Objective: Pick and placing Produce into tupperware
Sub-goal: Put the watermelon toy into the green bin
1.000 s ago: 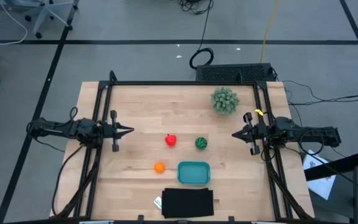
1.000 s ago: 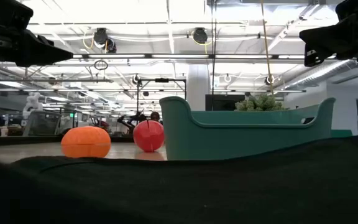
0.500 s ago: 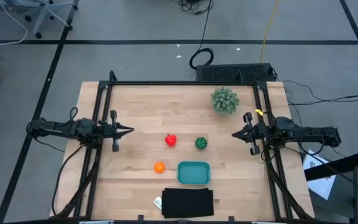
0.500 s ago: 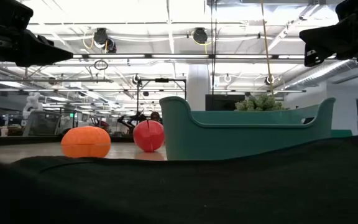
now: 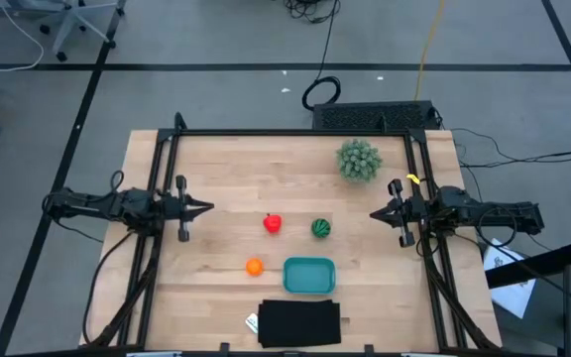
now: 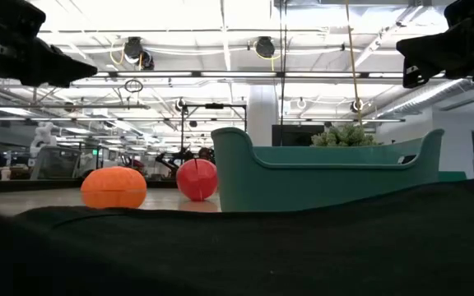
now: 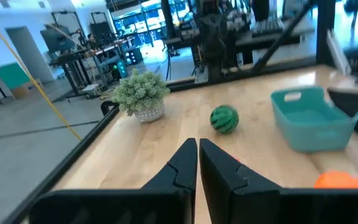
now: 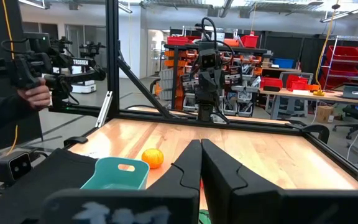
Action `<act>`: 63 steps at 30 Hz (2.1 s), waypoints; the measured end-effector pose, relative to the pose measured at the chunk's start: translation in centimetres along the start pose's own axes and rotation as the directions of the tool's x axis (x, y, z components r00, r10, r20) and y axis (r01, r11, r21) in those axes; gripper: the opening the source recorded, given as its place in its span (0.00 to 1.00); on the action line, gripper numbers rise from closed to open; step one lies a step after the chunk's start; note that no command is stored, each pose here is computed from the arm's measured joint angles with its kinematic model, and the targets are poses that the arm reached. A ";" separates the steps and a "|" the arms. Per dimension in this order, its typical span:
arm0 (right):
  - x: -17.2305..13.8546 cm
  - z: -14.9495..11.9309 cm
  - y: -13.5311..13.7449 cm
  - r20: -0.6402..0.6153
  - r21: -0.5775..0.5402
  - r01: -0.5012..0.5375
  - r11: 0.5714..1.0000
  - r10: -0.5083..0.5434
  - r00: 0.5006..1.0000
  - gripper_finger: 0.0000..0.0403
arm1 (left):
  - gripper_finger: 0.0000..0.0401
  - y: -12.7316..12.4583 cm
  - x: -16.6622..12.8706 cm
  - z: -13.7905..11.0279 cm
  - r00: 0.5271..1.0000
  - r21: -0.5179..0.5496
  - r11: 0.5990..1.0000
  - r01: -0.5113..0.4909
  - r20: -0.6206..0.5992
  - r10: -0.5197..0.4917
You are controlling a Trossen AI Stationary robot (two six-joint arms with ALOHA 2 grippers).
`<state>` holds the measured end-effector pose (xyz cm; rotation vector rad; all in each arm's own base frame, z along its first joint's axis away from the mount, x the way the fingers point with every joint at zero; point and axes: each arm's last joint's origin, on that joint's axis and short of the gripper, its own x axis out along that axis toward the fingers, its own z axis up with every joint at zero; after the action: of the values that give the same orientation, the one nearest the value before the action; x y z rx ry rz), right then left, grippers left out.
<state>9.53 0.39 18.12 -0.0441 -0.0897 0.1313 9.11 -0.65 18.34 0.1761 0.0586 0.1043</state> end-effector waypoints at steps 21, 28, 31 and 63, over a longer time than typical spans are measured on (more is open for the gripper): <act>0.0 0.2 0.0 0.020 -0.001 0.001 1.000 -0.001 1.000 0.00 | 0.06 0.5 -0.2 2.0 0.976 -0.205 0.977 -0.049 0.196 0.090; 0.5 -0.3 -0.1 -0.037 -0.008 0.000 1.000 -0.001 0.999 0.00 | 0.06 0.6 -0.2 1.9 0.976 -0.185 0.979 -0.083 0.183 0.117; 0.7 -0.5 -0.1 -0.059 -0.031 -0.002 1.000 0.000 0.998 0.00 | 0.06 0.6 -0.2 1.9 0.977 -0.183 0.980 -0.082 0.177 0.115; 2.6 -0.2 -0.4 -0.110 -0.009 0.003 1.000 -0.004 0.994 0.00 | 0.06 0.5 -0.1 1.4 0.987 -0.088 0.992 -0.093 0.125 0.104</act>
<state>12.20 0.36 18.21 -0.0598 0.0195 0.1252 9.04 -0.42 19.77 0.1031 -0.0840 0.1934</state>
